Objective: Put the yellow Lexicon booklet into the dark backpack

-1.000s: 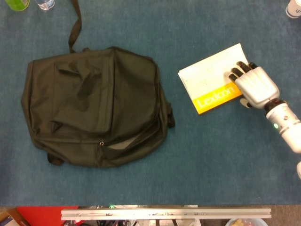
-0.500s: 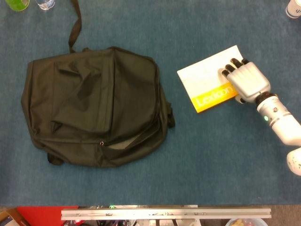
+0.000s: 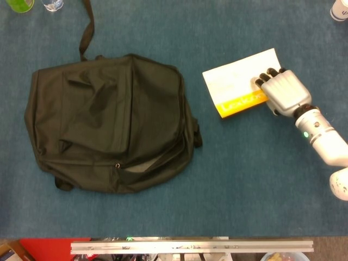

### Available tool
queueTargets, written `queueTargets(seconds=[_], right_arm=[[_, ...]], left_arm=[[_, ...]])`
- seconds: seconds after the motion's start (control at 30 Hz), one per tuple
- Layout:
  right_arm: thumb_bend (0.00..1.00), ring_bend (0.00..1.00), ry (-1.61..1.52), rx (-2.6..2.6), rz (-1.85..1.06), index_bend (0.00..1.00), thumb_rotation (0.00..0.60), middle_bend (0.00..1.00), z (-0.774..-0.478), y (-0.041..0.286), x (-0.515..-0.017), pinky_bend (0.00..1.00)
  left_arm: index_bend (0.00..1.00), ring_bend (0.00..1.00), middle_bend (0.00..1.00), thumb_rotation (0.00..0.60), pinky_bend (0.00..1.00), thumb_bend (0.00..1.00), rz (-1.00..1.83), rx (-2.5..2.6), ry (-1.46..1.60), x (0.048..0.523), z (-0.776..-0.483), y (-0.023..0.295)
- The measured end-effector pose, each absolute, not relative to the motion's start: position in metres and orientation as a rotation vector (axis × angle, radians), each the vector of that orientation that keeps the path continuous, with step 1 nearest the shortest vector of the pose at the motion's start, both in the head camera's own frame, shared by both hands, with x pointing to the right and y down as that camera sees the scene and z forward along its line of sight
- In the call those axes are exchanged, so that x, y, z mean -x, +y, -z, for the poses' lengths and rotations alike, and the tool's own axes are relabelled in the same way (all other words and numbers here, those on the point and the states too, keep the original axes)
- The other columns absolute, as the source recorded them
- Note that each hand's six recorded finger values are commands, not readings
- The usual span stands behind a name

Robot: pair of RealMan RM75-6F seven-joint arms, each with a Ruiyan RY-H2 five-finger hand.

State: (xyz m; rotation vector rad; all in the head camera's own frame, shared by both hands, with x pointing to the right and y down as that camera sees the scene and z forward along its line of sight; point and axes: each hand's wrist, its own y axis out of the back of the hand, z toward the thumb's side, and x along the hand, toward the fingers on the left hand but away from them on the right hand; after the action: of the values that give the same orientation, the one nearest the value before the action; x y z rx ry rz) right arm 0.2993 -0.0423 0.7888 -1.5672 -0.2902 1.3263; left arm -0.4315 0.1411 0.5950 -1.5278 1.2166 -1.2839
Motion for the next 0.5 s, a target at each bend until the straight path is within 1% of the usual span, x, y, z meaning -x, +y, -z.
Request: queueTargets(seconds=[0.07,0.2,0.27,0.4,0.5], right_arm=[[0.53,0.26,-0.303,1.568,-1.318,0.27,0.600,0.37,-0.788,-0.043,-0.297,0.40],[0.54,0.32,-0.348,1.574,-1.292,0.36,0.600,0.42,-0.786,-0.046,-0.291,0.47],[0.52,0.35,-0.372,1.567,-1.278,0.42,0.600,0.46,-0.784,-0.048,-0.289,0.51],[0.47,0.38,-0.427,1.538,-1.254,0.51,0.600,0.49,-0.782,-0.053,-0.286,0.56],[0.43,0.44,-0.463,1.518,-1.241,0.60,0.600,0.53,-0.780,-0.056,-0.285,0.62]], left_arm=[[0.15,0.12,0.22,0.600,0.17,0.22,1.284,1.529,1.217,0.432,-0.595,0.141],[0.15,0.12,0.22,0.600,0.17,0.22,1.283,1.532,1.218,0.432,-0.595,0.141],[0.15,0.12,0.22,0.600,0.17,0.22,1.283,1.533,1.218,0.432,-0.594,0.141],[0.15,0.12,0.22,0.600,0.17,0.22,1.280,1.539,1.218,0.431,-0.594,0.141],[0.15,0.12,0.22,0.600,0.17,0.22,1.278,1.544,1.216,0.431,-0.593,0.141]])
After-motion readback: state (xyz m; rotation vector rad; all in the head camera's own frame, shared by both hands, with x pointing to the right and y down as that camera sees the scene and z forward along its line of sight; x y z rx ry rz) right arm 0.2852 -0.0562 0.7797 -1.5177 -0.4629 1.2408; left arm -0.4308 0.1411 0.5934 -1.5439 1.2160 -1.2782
